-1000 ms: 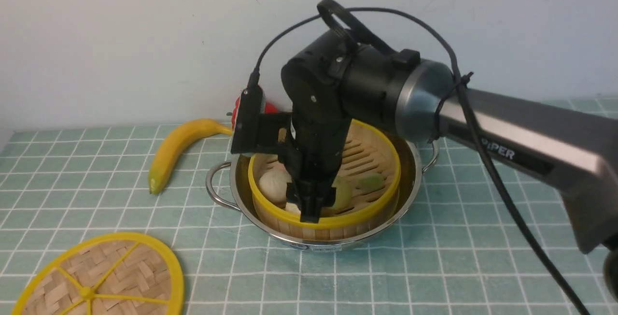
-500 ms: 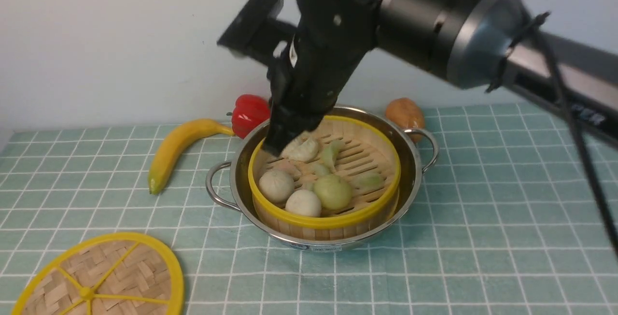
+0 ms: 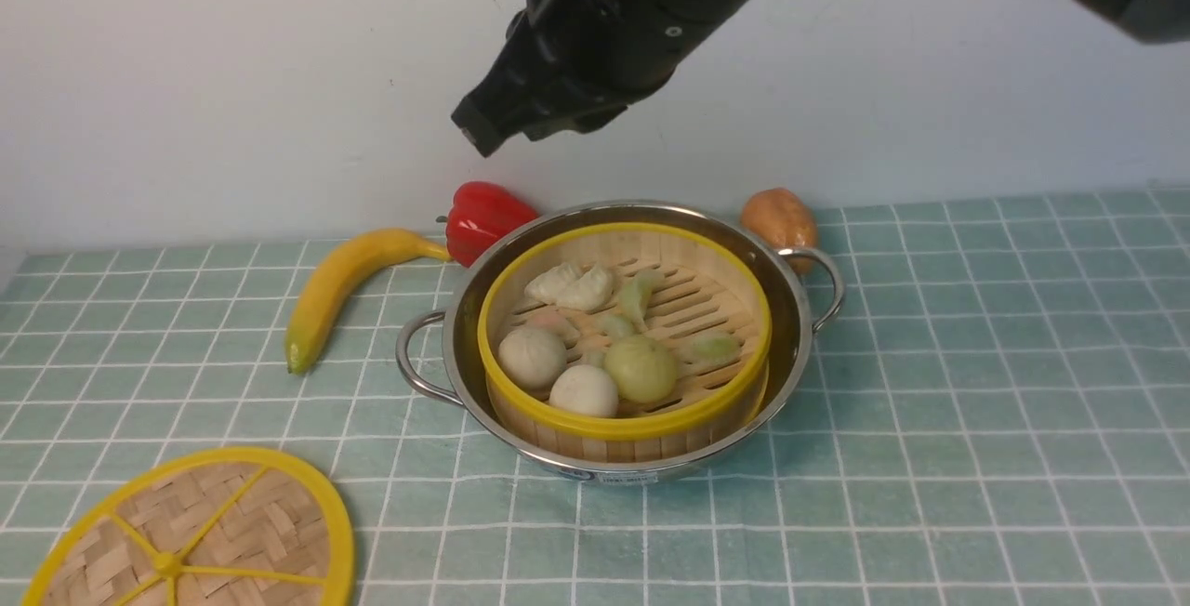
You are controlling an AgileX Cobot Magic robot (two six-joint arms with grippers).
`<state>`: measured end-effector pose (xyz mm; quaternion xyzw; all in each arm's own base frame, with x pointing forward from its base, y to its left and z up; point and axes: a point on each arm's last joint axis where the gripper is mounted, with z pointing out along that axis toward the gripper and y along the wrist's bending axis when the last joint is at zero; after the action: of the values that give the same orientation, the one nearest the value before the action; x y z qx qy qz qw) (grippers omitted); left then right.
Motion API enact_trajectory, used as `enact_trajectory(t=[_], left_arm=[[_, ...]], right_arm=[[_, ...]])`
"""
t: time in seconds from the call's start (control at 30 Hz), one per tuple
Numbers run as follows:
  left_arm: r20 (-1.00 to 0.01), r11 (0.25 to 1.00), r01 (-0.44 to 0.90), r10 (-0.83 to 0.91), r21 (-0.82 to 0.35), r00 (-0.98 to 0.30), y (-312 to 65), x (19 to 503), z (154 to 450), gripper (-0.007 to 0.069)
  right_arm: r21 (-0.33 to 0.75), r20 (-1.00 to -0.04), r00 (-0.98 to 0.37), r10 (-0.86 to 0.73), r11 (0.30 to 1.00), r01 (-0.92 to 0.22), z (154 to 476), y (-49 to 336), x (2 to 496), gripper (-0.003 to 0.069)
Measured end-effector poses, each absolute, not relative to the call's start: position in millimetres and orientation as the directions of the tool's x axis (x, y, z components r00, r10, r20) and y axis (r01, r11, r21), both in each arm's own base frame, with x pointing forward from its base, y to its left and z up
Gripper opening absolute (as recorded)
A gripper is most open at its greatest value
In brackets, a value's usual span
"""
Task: Place the steamer in the pot on the blue tablecloth, and put the lid on the steamer.
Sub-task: 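Grasp the bamboo steamer lid lying on the table by its centre knob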
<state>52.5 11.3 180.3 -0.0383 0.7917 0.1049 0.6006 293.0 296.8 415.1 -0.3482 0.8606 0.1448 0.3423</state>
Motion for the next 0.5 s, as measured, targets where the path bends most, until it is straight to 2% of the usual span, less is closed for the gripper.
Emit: enact_trajectory(t=[0.17, 0.3, 0.37, 0.5], left_arm=[[-0.959, 0.975, -0.187, 0.065, 0.120, -0.276, 11.3, 52.5, 180.3, 0.0243], [-0.959, 0.975, -0.187, 0.065, 0.120, -0.276, 11.3, 52.5, 180.3, 0.0243], [-0.959, 0.975, -0.187, 0.065, 0.120, -0.276, 11.3, 52.5, 180.3, 0.0243], [-0.959, 0.975, -0.187, 0.065, 0.120, -0.276, 11.3, 52.5, 180.3, 0.0243]], right_arm=[[-0.054, -0.698, -0.479, -0.532, 0.706, -0.706, 423.1, 287.6, 288.8, 0.0001], [-0.112, -0.712, -0.443, -0.545, 0.711, -0.694, 440.8, 260.3, 268.0, 0.0008], [-0.130, -0.742, -0.421, -0.522, 0.727, -0.674, 453.4, 235.0, 250.0, 0.0013], [-0.077, -0.861, -0.386, -0.332, 0.834, -0.546, 472.0, 144.9, 193.4, 0.0038]])
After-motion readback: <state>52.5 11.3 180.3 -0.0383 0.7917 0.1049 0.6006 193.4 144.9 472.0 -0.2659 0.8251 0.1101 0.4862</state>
